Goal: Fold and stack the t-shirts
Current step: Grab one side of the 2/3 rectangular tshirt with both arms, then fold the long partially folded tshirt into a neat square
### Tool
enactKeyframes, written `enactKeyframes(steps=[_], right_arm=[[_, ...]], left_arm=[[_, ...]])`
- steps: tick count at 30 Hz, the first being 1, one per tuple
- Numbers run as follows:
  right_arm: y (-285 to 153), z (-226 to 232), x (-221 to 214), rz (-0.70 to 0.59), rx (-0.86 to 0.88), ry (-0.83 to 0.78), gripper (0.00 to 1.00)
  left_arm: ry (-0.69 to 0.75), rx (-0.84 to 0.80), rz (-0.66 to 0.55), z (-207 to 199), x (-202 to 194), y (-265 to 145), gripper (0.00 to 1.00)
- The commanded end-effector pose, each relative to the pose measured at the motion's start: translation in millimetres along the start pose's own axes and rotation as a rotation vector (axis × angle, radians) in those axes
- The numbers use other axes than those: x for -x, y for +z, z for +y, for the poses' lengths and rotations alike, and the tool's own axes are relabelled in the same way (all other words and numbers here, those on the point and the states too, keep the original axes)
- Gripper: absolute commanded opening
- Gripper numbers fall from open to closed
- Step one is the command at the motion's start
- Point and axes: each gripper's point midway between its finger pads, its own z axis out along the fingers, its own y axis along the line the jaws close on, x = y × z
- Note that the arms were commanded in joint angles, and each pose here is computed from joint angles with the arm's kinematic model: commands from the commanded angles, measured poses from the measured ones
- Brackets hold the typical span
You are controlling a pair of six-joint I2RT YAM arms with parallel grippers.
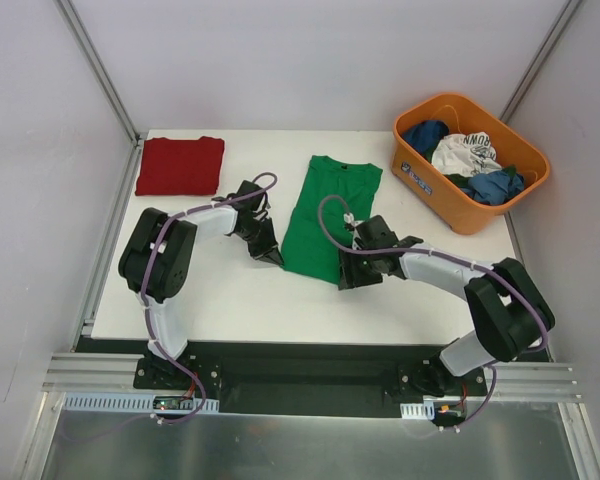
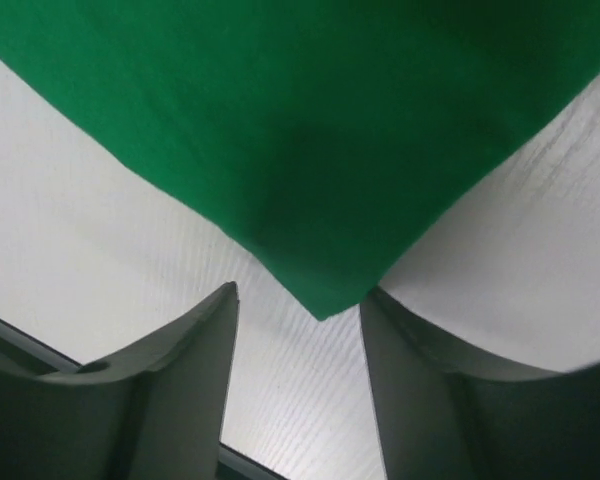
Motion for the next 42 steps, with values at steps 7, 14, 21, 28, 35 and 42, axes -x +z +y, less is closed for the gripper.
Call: enactKeyframes(steps=[7, 14, 21, 28, 35, 42], right_arm=[[3.2, 10.2, -4.9, 0.047, 0.032, -0.031, 0.14], [-47.0, 64.5, -39.3, 0.146, 0.241, -0.030, 0.01], [-128.6, 112.4, -80.7, 0.356, 0.507, 0.009, 0.01], [-161.8, 119.4, -89.6, 0.405, 0.560, -0.021, 0.01], [-181.3, 117.7, -64.5, 0.285, 0.626, 0.003, 0.01], [-184.6, 99.4, -37.3, 0.202, 0.579, 0.012, 0.01]], left_arm=[[0.018, 0.025, -0.037, 6.2, -7.3, -9.5, 0.00], [-0.004, 0.039, -0.089, 22.4, -44.0, -44.7, 0.00], [0.029, 0.005, -0.233, 19.1, -77.1, -117.6, 0.00], [0.079, -0.107, -0.323, -8.1, -89.5, -163.7, 0.00], [0.129, -0.113, -0.383, -30.2, -67.1, -180.2, 0.00], [0.160, -0.103, -0.398, -53.3, -31.2, -172.9, 0.00]])
